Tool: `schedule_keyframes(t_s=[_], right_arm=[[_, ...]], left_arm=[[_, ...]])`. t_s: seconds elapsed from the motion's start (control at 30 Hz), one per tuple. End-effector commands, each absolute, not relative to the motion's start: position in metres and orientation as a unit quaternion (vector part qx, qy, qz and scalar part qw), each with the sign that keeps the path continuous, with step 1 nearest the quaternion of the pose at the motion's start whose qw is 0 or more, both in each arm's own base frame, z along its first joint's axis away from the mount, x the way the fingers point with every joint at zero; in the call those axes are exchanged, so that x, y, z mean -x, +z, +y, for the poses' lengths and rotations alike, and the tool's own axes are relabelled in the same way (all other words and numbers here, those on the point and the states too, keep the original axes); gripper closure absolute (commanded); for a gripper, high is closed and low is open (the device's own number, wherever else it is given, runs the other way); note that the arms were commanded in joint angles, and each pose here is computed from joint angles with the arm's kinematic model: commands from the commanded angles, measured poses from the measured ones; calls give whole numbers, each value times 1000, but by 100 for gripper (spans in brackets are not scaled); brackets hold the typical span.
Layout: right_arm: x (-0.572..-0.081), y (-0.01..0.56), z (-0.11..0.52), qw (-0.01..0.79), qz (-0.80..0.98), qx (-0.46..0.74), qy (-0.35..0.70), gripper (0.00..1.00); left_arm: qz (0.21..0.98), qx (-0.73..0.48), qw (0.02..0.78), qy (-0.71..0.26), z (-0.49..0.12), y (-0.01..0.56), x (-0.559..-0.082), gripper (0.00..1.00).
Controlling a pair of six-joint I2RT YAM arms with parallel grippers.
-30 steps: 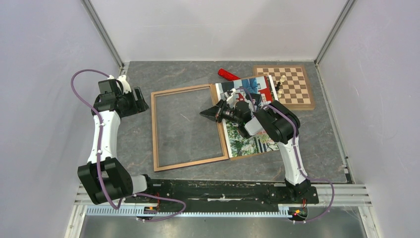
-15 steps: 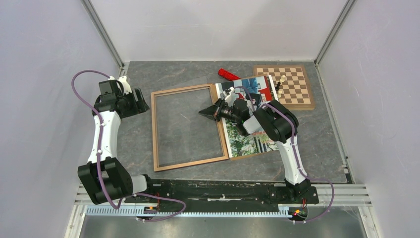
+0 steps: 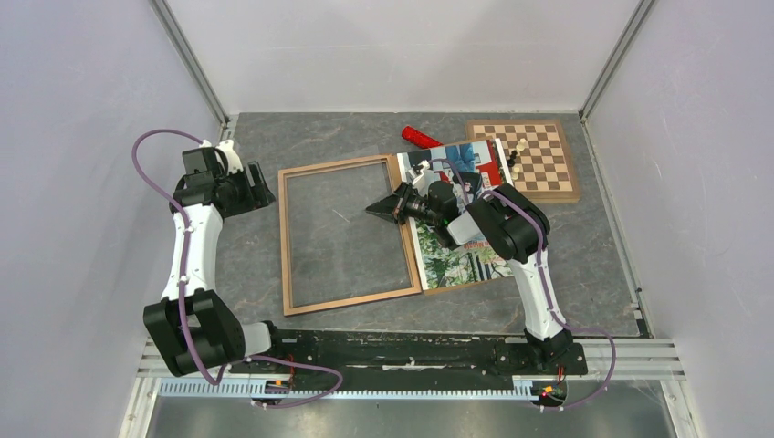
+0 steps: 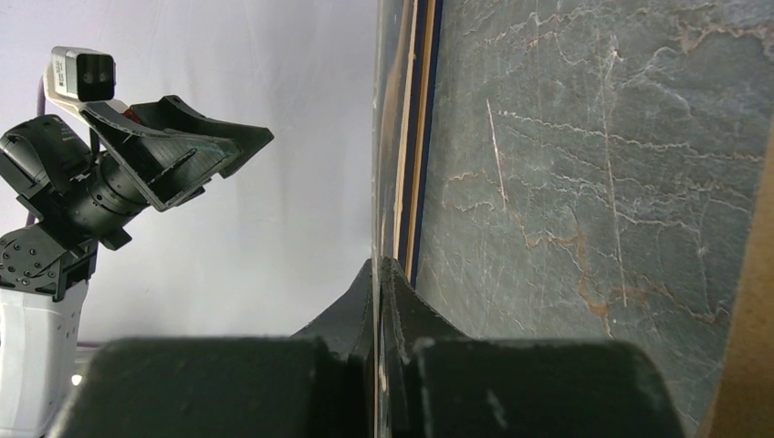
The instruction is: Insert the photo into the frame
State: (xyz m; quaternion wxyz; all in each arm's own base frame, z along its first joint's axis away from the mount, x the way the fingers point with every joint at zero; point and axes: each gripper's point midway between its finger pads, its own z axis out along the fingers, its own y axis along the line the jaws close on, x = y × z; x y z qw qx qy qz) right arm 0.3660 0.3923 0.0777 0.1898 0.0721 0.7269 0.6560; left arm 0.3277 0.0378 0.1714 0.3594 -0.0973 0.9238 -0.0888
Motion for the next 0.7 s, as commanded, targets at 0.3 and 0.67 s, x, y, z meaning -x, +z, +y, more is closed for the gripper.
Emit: schedule_keyframes(t_s=[0.3, 0.67], right_arm=[[-373, 92, 388, 220, 713, -54, 663, 100], [-376, 89, 383, 228, 715, -55, 659, 100]], left_arm=[[913, 80, 390, -92, 36, 184, -332, 21], [912, 80, 392, -91, 36, 185, -331, 21]])
